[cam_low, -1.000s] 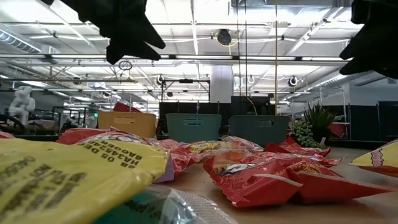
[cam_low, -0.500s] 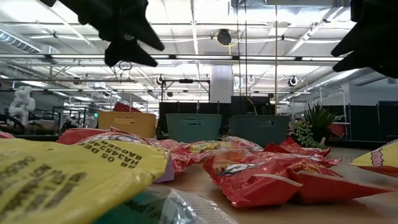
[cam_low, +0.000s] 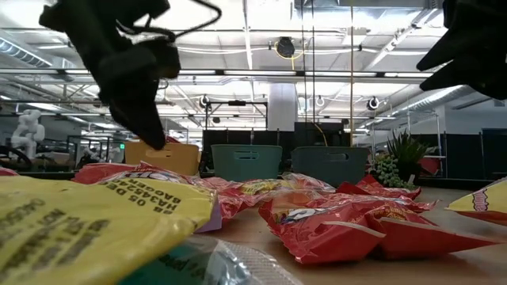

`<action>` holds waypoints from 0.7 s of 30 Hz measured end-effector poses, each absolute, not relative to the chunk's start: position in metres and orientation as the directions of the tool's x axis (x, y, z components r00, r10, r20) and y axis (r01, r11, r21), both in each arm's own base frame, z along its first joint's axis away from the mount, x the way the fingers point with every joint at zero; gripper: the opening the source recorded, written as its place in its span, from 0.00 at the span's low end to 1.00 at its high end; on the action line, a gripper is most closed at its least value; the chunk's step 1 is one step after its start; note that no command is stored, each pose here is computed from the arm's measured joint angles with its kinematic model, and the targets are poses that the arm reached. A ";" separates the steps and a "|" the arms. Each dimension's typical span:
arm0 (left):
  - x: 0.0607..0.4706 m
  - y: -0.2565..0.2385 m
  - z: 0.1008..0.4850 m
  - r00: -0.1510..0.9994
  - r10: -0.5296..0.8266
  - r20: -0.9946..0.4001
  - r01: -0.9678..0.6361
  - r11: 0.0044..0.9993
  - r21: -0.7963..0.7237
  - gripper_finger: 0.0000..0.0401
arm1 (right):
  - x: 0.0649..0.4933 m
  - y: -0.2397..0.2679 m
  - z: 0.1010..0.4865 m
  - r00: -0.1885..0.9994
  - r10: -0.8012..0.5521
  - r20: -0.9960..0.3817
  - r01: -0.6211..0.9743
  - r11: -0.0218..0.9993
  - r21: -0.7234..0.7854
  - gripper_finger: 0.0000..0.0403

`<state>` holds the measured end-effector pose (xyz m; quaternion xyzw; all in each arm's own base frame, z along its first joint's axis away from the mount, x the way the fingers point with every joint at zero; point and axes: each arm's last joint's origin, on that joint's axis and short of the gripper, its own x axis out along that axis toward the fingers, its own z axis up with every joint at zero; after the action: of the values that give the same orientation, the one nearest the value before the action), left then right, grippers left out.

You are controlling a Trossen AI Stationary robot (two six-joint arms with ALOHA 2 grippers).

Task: Sort candy
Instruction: Put the light orange gummy candy into the blue bin

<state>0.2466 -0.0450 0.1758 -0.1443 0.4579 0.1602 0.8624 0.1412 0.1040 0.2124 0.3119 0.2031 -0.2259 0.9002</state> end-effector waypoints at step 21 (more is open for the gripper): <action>0.260 -0.049 0.130 0.358 0.137 -0.923 -0.407 0.913 -0.022 0.28 | 0.145 0.102 0.213 0.815 -0.289 -0.502 0.542 0.685 0.486 0.40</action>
<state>0.2601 -0.0487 0.1300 -0.1245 0.5412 0.1671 0.8147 0.1446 0.1016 0.2134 0.3220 0.1967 -0.2316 0.8966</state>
